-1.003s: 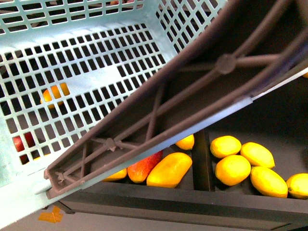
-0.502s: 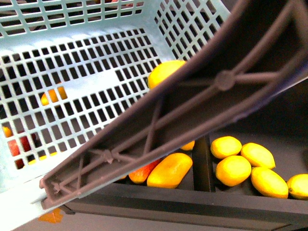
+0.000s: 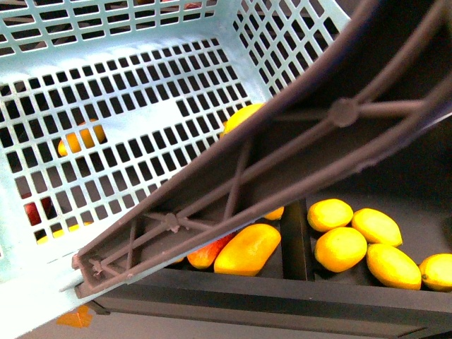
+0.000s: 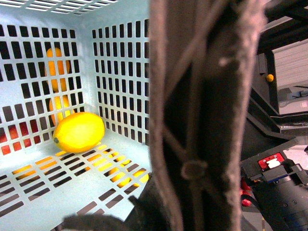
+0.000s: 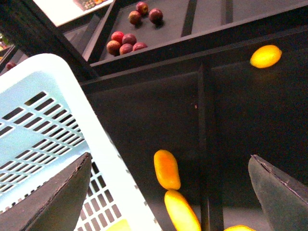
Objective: Pick lemon and mango into basket
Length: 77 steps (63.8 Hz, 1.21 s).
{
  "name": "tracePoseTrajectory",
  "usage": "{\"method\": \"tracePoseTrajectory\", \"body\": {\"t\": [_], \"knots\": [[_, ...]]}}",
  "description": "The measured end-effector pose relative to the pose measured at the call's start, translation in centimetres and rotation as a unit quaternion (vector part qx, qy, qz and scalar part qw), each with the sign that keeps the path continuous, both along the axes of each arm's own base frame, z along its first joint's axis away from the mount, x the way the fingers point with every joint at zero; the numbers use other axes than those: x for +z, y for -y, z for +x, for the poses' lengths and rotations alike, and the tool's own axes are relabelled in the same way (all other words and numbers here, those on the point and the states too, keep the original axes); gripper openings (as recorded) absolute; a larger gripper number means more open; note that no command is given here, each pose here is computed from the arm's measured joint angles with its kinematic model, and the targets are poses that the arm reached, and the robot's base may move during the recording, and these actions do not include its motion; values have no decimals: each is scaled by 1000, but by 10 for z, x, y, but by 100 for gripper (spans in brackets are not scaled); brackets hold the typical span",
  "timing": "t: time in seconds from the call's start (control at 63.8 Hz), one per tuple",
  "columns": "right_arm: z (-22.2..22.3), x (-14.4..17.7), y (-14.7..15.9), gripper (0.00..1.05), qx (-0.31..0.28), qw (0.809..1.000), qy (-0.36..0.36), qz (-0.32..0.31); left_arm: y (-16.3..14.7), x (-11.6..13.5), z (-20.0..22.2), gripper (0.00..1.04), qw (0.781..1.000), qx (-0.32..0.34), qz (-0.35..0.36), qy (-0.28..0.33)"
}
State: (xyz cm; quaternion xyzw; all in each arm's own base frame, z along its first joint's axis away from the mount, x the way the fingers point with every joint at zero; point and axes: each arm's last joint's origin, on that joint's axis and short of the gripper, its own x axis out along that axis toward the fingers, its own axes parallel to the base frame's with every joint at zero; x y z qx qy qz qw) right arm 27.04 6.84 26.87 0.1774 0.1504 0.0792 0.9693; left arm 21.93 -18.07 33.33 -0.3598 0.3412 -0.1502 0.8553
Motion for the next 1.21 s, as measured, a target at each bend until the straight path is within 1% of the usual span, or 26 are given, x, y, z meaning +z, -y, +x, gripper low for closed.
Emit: {"method": "tracePoseTrajectory", "body": {"t": [0.423,0.502,0.533,0.564,0.596,0.611,0.643,0.705,0.831,0.862,0.893,0.909,1.003,1.035,1.207], "knots": [[0,-1,0,96,-2,1000,-1,-1,0,0,0,5,1000,0,0,0],[-4,-6,3,86,-55,995,71,-50,0,0,0,5,1000,0,0,0],[-7,-9,5,82,-66,991,92,-70,0,0,0,5,1000,0,0,0],[-16,-16,12,74,-77,984,126,-101,0,0,0,5,1000,0,0,0],[-20,-19,15,70,-78,981,135,-116,0,0,0,5,1000,0,0,0],[-24,-22,17,66,-80,979,140,-124,0,0,0,5,1000,0,0,0],[-28,-24,20,63,-81,978,144,-130,0,0,0,5,1000,0,0,0],[-40,-32,27,52,-80,974,150,-149,0,0,0,5,1000,0,0,0],[-55,-46,36,35,-79,972,148,-163,0,0,0,5,1000,0,0,0],[-59,-50,38,30,-79,972,146,-166,0,0,0,5,1000,0,0,0],[-65,-55,41,22,-79,972,144,-167,0,0,0,5,1000,0,0,0],[-66,-56,42,21,-79,972,143,-168,0,0,0,5,1000,0,0,0],[-77,-63,46,5,-76,972,145,-171,0,0,0,5,1000,0,0,0],[-80,-65,47,2,-75,971,145,-172,0,0,0,5,1000,0,0,0],[-95,-74,54,2,-77,971,147,-175,0,0,0,5,1000,0,0,0]]}}
